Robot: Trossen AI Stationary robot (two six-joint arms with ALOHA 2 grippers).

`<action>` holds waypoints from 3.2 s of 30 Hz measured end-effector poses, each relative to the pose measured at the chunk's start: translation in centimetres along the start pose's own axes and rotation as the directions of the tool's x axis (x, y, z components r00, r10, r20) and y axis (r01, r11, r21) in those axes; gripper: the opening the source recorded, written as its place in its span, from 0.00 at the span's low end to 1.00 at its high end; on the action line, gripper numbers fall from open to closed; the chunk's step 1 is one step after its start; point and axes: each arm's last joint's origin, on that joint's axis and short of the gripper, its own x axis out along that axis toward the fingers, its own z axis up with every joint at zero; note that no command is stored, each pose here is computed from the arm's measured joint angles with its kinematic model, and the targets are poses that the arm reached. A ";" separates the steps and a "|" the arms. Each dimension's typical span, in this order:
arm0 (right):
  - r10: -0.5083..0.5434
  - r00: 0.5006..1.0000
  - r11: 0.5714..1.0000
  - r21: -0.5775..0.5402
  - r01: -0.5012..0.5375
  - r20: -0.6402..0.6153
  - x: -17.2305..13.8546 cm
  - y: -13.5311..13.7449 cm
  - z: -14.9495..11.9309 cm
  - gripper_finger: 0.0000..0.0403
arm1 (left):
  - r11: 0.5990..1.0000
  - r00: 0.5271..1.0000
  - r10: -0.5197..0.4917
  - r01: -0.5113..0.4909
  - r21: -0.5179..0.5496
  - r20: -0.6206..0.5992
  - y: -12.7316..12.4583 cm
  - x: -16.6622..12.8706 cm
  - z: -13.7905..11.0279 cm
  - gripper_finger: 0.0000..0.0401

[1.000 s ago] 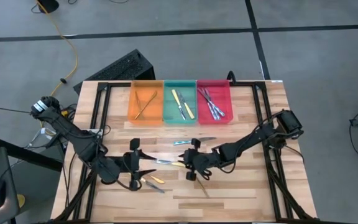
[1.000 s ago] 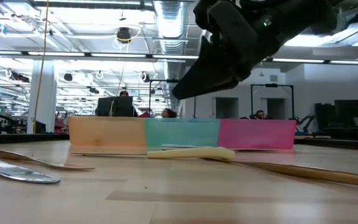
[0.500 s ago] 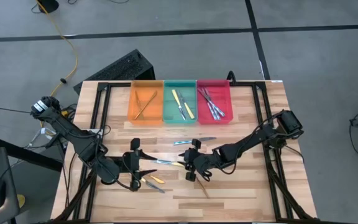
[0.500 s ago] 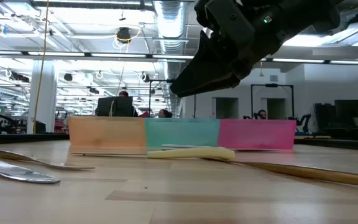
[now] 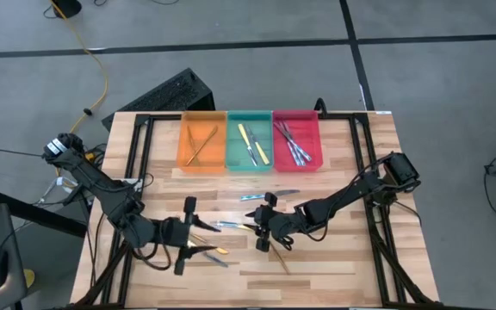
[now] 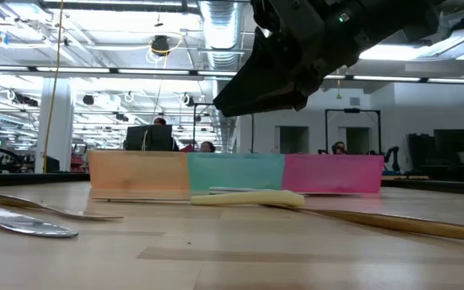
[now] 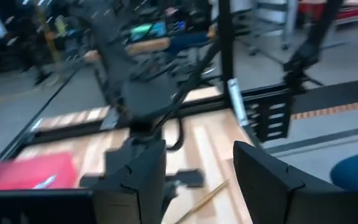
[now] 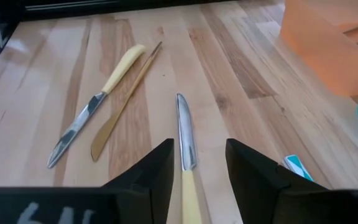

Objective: Sort silverware by color (type)
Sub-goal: Put the yellow table knife into the blue bin

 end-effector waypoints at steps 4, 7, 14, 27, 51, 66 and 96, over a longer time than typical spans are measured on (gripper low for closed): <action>-0.001 1.000 1.000 -0.001 0.001 -0.002 0.0 0.0 0.0 0.42 | 0.996 0.997 -0.060 0.055 0.072 0.057 -1.2 -0.8 0.6 0.43; -0.004 1.000 1.000 -0.001 0.004 -0.002 0.0 -0.1 0.0 0.42 | 0.993 0.997 -0.034 0.025 0.118 0.074 -1.9 -1.5 0.8 0.43; -0.007 1.000 1.000 0.014 0.007 0.004 0.1 -0.3 0.1 0.42 | 0.987 0.992 -0.057 0.038 0.156 0.116 -2.9 -3.7 1.5 0.43; 0.005 1.000 1.000 0.026 -0.005 0.017 0.0 0.0 0.2 0.42 | 0.995 0.985 -0.053 0.039 0.087 0.162 0.2 -6.2 2.5 0.43; -0.042 0.994 0.997 -0.064 0.036 -0.098 5.2 0.2 -6.7 0.42 | 0.994 0.987 0.045 -0.029 -0.102 0.155 0.3 -5.0 -4.5 0.43; -0.090 0.982 0.995 0.033 0.097 -0.163 5.3 -0.8 -7.1 0.21 | 0.986 0.988 0.103 -0.087 -0.139 0.113 0.1 -4.5 -5.1 0.43; -0.063 0.994 0.959 0.281 0.035 0.090 7.4 -4.5 -3.4 0.17 | 0.929 0.970 0.157 -0.081 -0.361 0.185 4.5 -7.7 -13.9 0.25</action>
